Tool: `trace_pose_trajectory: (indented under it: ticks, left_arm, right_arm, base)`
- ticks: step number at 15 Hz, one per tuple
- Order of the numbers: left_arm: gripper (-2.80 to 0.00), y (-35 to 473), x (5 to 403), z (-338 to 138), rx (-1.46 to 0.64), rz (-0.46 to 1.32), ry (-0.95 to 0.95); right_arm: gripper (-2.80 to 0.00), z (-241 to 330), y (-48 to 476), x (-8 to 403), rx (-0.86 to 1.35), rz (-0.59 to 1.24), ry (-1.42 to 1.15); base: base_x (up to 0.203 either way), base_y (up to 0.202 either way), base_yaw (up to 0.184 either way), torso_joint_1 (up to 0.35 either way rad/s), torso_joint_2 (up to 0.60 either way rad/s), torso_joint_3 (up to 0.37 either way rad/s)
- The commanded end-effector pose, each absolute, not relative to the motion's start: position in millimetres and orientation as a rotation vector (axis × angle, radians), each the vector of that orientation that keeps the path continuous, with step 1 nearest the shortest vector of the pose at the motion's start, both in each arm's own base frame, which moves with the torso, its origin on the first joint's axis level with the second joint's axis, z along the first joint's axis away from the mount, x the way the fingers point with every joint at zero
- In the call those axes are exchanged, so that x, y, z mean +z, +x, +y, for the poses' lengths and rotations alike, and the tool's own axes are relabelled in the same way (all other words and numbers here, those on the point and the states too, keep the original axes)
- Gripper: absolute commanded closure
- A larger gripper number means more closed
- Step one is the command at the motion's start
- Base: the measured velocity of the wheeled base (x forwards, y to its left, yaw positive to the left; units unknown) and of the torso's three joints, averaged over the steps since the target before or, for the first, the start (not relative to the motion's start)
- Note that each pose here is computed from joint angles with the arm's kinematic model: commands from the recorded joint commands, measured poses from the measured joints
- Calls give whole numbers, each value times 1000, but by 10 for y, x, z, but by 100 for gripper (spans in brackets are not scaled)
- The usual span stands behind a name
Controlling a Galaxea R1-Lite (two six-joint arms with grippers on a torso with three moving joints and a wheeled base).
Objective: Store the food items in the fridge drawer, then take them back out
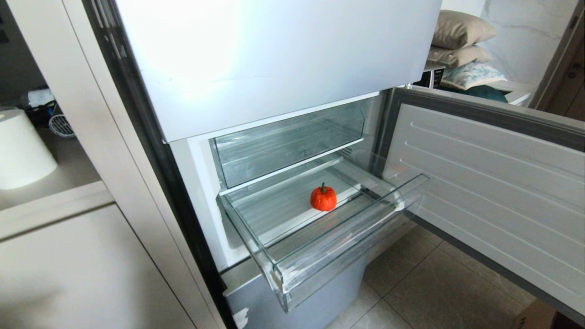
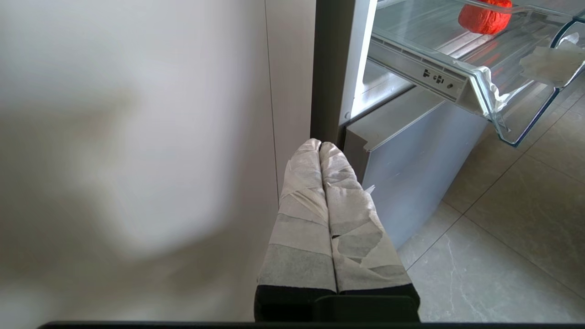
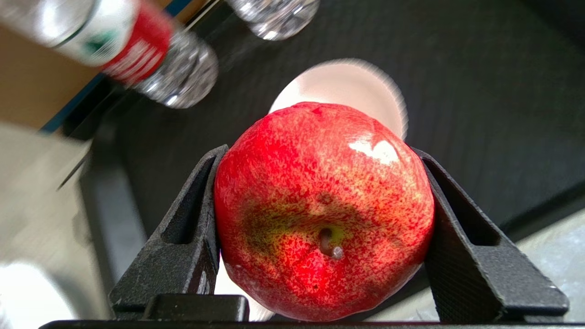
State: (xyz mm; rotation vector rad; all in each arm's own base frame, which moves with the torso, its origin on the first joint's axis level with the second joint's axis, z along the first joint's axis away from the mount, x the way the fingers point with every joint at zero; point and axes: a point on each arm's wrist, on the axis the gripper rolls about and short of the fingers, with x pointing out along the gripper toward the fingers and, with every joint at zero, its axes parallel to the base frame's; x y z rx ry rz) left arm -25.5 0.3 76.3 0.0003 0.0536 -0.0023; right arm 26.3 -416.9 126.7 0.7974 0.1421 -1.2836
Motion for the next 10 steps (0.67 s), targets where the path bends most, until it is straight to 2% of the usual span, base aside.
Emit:
trace_pose_trajectory:
  ticks: [1, 10]
  left_arm:
    - [0, -256, 763, 3, -2, 54, 0]
    - [0, -256, 763, 3, -2, 54, 0]
  right_arm:
    - [0, -4291, 242, 1142, -1294, 146, 811]
    - [0, -4599, 335, 1005, -1335, 137, 803]
  base:
    - [0, 0, 0, 0, 0, 0]
    - [0, 0, 0, 0, 0, 0]
